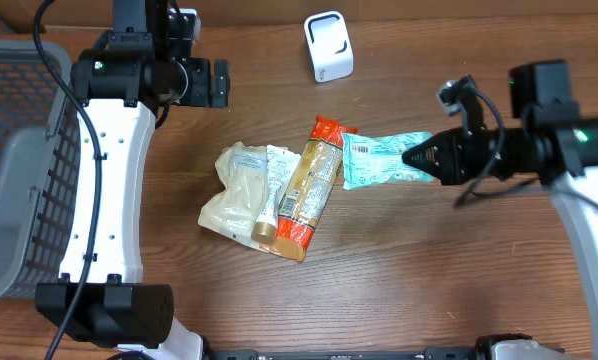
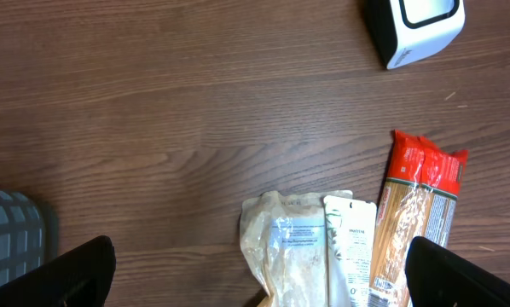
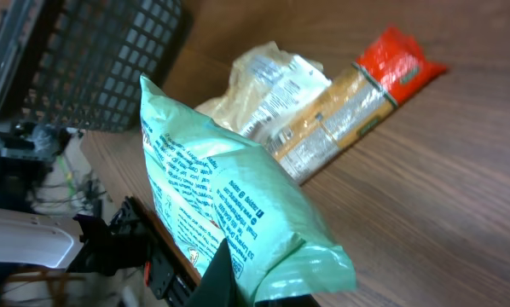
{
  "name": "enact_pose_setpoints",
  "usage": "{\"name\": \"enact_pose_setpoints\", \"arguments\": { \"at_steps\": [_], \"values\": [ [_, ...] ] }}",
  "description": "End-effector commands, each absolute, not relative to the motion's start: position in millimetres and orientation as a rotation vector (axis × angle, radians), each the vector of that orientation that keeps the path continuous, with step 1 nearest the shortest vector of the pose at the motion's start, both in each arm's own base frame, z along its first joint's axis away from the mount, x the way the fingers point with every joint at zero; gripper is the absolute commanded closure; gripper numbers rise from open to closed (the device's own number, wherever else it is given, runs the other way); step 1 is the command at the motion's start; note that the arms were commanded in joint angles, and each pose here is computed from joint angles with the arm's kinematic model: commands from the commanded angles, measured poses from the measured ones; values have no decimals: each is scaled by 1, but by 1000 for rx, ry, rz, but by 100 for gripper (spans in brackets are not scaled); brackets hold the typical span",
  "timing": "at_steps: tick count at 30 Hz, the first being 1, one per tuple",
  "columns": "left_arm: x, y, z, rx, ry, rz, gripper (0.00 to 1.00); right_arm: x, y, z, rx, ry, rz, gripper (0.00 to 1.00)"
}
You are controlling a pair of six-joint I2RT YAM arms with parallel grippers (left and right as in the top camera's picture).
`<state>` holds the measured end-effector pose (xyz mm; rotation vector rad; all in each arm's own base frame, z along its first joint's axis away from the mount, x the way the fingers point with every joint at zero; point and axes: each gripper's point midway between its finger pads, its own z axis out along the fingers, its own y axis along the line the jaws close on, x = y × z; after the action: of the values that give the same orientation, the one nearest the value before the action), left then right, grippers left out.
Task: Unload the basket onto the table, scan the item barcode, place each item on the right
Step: 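Lift the wipes pack with the right gripper and move it rightward, then raise the wipes pack toward the white scanner with the right gripper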
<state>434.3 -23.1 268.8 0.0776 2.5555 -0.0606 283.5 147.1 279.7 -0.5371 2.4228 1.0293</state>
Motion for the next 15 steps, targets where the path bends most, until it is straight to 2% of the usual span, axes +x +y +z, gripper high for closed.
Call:
{"name": "enact_pose_setpoints", "arguments": {
  "at_steps": [1,8,15],
  "values": [
    [433,-24,279,104,2527,-47,0,271,147,313,-591,2306,986,96],
    [433,-24,279,104,2527,-47,1,256,146,326,-581,2279,978,96],
    [433,-24,279,104,2527,-47,0,281,136,311,-356,2448,771,97]
  ]
}}
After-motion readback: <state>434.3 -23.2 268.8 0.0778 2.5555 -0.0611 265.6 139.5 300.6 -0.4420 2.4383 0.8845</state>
